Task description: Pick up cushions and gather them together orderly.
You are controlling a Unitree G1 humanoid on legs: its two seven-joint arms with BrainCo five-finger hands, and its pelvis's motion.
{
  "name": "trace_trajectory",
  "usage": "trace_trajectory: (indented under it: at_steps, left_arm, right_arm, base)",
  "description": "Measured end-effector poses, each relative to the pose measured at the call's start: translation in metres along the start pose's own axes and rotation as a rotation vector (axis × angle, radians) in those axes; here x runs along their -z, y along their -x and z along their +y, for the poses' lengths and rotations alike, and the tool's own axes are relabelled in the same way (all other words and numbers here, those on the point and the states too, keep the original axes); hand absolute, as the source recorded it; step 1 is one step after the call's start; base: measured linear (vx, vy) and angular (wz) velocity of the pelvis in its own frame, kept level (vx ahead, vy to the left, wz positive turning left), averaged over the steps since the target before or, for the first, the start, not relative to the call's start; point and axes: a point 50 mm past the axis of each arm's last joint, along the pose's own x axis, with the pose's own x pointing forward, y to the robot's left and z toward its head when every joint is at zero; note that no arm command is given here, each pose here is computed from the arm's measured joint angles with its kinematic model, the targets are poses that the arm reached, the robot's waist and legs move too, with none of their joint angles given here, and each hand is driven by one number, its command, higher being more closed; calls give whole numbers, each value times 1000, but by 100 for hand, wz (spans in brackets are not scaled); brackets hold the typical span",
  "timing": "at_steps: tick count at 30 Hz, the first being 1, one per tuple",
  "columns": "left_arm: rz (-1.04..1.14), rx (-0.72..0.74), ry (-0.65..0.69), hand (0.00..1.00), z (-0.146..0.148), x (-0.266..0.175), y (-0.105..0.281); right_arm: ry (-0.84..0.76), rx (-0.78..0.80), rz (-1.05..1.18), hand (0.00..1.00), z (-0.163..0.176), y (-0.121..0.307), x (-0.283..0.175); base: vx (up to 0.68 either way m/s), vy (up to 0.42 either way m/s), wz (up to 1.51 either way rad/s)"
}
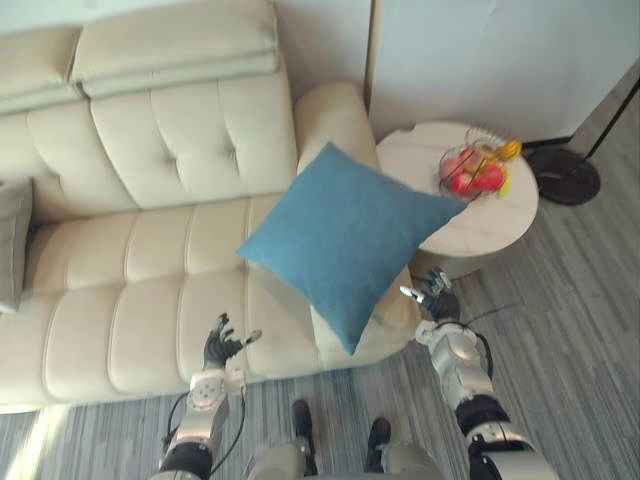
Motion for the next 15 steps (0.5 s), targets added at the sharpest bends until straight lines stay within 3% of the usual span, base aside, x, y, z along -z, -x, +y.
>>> trace_trajectory:
  at_steps: [12, 13, 15]
  left_arm:
    - [-200, 57, 91, 0, -23, -54, -17]
    - [-219, 58, 104, 0, -23, -59, -18]
    - [-232, 58, 107, 0, -23, -62, -19]
  right_arm:
    - [-45, -102, -58, 0, 51, -31, -45]
    - [-43, -106, -67, 100, 57, -36, -54]
    - [-41, -109, -77, 100, 60, -38, -59]
  base:
    - [-55, 1, 1]
    - [-33, -24, 7]
    - [-33, -31, 5]
